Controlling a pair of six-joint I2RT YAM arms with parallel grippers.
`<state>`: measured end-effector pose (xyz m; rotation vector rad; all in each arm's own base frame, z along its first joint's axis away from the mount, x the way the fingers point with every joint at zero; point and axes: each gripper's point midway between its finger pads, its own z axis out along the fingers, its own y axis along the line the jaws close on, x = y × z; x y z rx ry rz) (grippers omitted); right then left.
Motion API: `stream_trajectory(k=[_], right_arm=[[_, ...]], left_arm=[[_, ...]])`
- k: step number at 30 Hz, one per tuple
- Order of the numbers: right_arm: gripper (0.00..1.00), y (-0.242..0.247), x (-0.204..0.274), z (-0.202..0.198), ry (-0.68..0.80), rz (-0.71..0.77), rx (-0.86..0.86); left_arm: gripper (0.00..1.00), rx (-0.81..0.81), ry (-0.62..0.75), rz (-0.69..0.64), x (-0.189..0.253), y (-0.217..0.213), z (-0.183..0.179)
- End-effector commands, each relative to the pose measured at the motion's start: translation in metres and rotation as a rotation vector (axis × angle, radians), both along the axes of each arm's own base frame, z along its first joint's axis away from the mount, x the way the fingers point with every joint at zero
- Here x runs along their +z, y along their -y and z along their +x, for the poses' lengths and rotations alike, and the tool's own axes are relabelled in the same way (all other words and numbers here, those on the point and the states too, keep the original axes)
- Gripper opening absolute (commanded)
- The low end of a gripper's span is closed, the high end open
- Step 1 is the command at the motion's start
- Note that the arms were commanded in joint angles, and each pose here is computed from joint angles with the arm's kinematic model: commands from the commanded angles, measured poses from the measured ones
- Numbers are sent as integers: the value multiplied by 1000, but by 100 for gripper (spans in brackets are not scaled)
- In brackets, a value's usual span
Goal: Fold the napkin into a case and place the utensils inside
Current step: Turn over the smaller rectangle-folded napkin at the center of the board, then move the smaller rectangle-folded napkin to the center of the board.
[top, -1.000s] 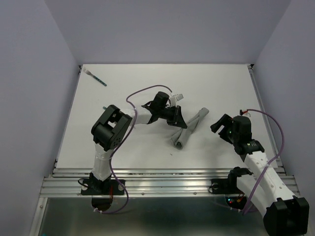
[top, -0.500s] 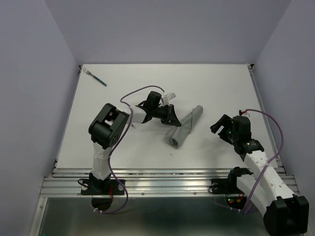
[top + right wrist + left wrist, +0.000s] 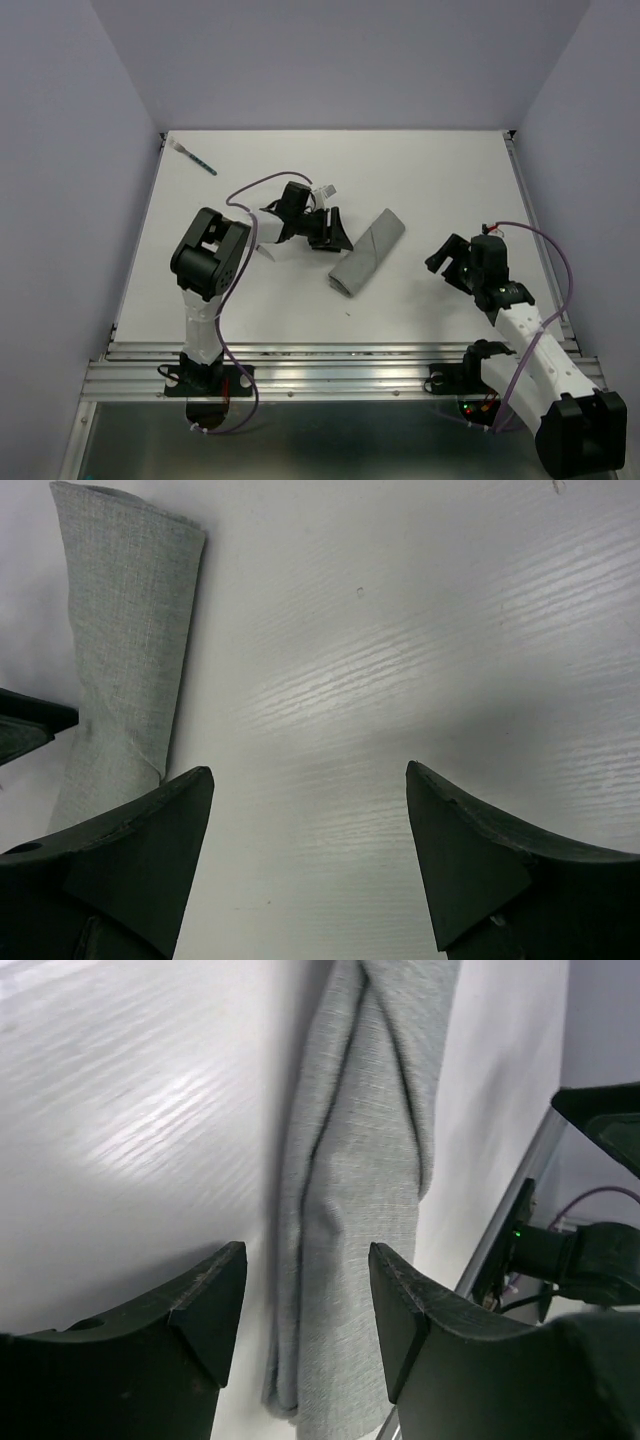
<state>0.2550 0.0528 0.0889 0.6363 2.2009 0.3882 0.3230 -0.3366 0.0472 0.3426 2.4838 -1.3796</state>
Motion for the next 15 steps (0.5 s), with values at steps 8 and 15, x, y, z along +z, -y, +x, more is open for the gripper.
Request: stream_trajectory(k=[8, 15], right_arm=[[61, -47, 28, 30, 49, 113, 267], [4, -99, 41, 73, 78, 200, 433]], left_arm=[[43, 191, 217, 167, 68, -46, 24], [0, 123, 209, 111, 79, -28, -19]])
